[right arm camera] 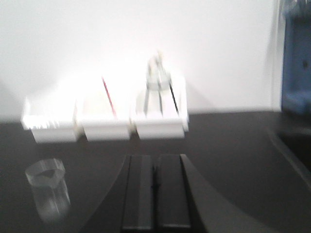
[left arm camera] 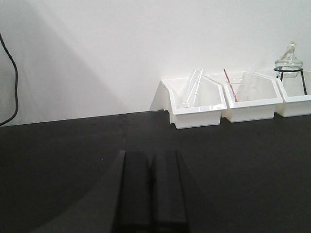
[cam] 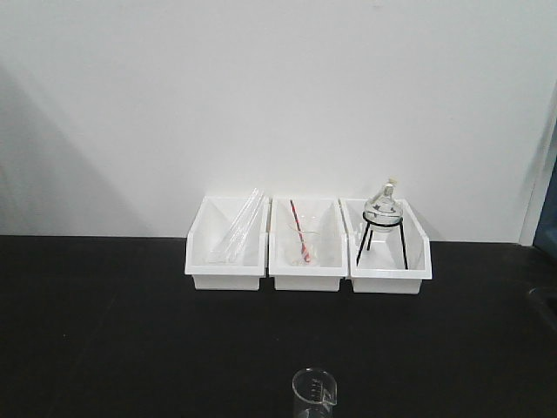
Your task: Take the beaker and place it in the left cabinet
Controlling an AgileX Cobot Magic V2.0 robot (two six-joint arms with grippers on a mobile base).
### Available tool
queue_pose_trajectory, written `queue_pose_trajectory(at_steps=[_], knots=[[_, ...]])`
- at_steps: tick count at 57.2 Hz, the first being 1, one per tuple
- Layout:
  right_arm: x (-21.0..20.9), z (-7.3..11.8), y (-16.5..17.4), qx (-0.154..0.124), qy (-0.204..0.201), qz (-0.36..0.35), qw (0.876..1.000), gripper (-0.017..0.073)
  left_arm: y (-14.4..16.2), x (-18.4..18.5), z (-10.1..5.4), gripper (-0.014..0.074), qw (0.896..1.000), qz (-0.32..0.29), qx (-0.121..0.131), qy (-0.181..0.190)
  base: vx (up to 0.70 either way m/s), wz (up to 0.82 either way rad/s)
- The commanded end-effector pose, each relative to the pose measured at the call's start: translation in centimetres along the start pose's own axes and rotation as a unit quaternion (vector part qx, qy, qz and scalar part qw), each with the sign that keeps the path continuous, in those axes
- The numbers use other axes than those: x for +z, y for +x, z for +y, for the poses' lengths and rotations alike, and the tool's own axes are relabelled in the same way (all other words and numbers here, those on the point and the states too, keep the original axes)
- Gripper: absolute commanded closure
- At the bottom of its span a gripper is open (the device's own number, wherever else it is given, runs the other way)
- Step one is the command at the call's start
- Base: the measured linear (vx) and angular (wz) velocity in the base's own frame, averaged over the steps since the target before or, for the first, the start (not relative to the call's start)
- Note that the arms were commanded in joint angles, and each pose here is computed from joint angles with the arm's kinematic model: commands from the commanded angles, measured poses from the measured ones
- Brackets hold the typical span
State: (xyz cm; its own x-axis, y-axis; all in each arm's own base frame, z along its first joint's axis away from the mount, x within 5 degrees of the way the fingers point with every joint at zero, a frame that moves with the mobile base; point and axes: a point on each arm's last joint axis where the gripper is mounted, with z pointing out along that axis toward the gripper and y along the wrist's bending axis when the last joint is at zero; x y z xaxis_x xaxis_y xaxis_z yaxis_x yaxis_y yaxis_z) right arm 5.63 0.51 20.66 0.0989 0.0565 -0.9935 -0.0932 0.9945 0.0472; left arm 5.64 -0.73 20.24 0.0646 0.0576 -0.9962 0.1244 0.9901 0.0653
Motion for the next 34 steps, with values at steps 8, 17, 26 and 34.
queue_pose_trajectory(at_steps=[8,17,26,34], knots=[[-0.6,0.4,-2.8,0.012,-0.025,-0.158,0.987,0.0568,-0.3,-0.1,0.0,0.0592,0.999,-0.042,-0.005,-0.003,0.00,0.00],[-0.7,0.4,-4.1,0.026,-0.021,-0.163,0.986,0.0568,-0.3,-0.1,0.0,0.0592,0.999,-0.042,-0.005,-0.003,0.00,0.00],[-0.2,0.4,-6.0,0.021,-0.014,-0.123,0.992,0.0564,-0.3,-0.1,0.0,0.0592,0.999,-0.042,-0.005,-0.003,0.00,0.00],[1.1,0.3,-6.2,0.021,-0.006,-0.055,0.998,0.0561,-0.3,-0.1,0.0,0.0592,0.999,-0.042,-0.005,-0.003,0.00,0.00]])
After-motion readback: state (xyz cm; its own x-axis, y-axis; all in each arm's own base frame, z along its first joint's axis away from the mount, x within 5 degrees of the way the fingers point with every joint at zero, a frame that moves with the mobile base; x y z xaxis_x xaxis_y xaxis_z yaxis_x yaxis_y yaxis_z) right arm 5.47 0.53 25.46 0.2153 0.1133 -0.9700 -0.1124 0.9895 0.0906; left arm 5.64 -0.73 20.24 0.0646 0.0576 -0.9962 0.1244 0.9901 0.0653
